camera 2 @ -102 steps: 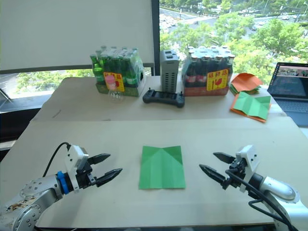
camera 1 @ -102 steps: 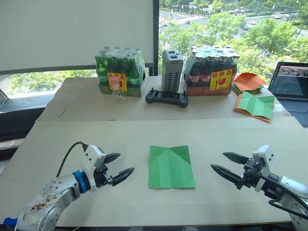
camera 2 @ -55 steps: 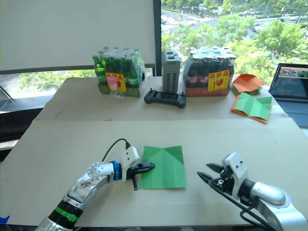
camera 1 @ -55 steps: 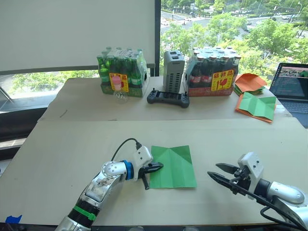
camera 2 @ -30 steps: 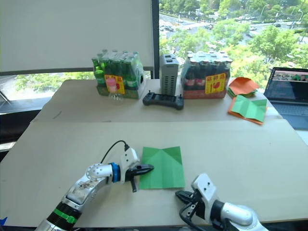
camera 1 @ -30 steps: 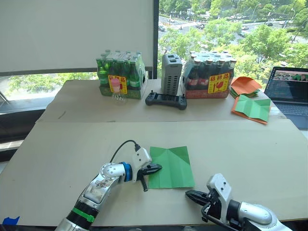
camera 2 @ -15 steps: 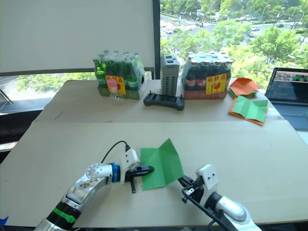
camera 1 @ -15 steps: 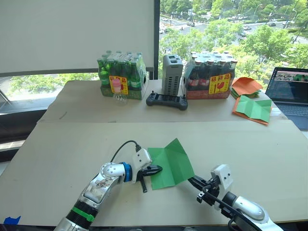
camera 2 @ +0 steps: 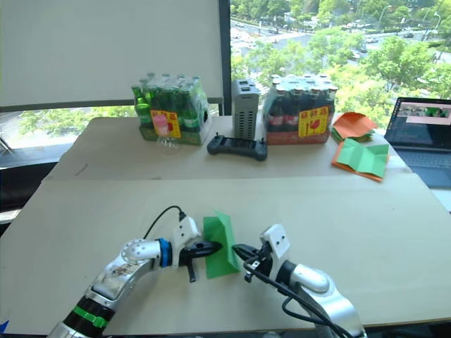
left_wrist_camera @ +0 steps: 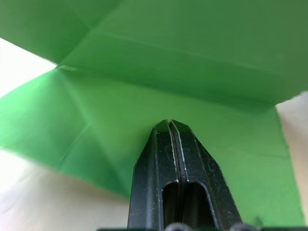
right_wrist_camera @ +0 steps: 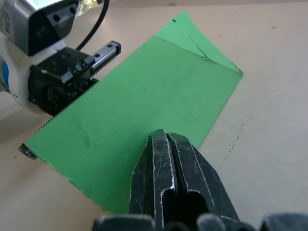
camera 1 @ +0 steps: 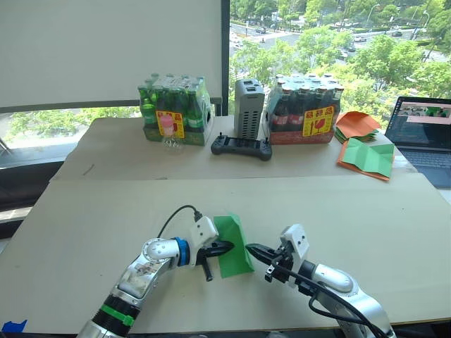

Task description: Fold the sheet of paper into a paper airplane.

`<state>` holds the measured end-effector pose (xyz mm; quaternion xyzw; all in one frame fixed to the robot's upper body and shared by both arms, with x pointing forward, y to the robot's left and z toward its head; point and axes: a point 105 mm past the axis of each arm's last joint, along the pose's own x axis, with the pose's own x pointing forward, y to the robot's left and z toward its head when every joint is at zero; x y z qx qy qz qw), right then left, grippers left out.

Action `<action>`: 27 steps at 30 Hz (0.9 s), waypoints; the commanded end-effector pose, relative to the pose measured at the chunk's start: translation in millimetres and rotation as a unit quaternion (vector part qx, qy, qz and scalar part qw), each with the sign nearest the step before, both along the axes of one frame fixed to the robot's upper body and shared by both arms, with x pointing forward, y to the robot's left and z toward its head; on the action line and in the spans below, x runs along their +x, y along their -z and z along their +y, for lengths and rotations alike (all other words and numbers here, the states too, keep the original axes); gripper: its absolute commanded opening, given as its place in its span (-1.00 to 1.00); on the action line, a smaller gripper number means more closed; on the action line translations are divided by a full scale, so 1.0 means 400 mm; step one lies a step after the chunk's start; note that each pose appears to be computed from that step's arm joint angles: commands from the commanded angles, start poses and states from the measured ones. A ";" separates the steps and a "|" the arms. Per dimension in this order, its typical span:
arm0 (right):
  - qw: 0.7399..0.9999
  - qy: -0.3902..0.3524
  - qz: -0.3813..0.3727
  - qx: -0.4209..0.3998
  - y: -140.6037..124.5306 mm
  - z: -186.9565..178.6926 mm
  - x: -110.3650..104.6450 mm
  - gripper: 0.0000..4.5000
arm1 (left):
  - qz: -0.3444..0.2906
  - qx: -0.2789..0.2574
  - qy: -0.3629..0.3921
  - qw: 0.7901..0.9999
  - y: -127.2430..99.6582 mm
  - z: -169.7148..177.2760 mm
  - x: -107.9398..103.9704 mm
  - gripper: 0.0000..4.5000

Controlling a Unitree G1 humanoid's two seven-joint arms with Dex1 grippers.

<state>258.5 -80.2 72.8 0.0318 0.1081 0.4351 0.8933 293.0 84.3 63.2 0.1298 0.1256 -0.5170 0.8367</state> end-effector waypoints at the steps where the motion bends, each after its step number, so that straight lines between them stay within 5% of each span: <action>1: 1.000 -0.021 -0.010 -0.004 -0.001 0.016 -0.003 -0.99 | 0.022 0.017 -0.050 0.998 0.023 0.052 0.003 -1.00; 10: 0.997 -0.031 0.018 -0.068 0.071 0.016 0.014 -0.99 | 0.016 -0.006 -0.083 0.996 -0.017 0.069 -0.015 -1.00; 19: 0.996 -0.027 0.024 -0.087 0.086 0.011 0.022 -0.99 | 0.012 -0.107 -0.086 0.991 -0.194 0.124 -0.033 -1.00; 22: 0.996 -0.029 0.023 -0.087 0.085 0.012 0.023 -0.99 | 0.030 -0.117 -0.067 0.990 -0.184 0.093 -0.035 -1.00; 27: 0.996 -0.027 0.019 -0.085 0.075 0.013 0.025 -0.99 | 0.071 -0.086 -0.037 0.993 -0.079 0.034 -0.035 -1.00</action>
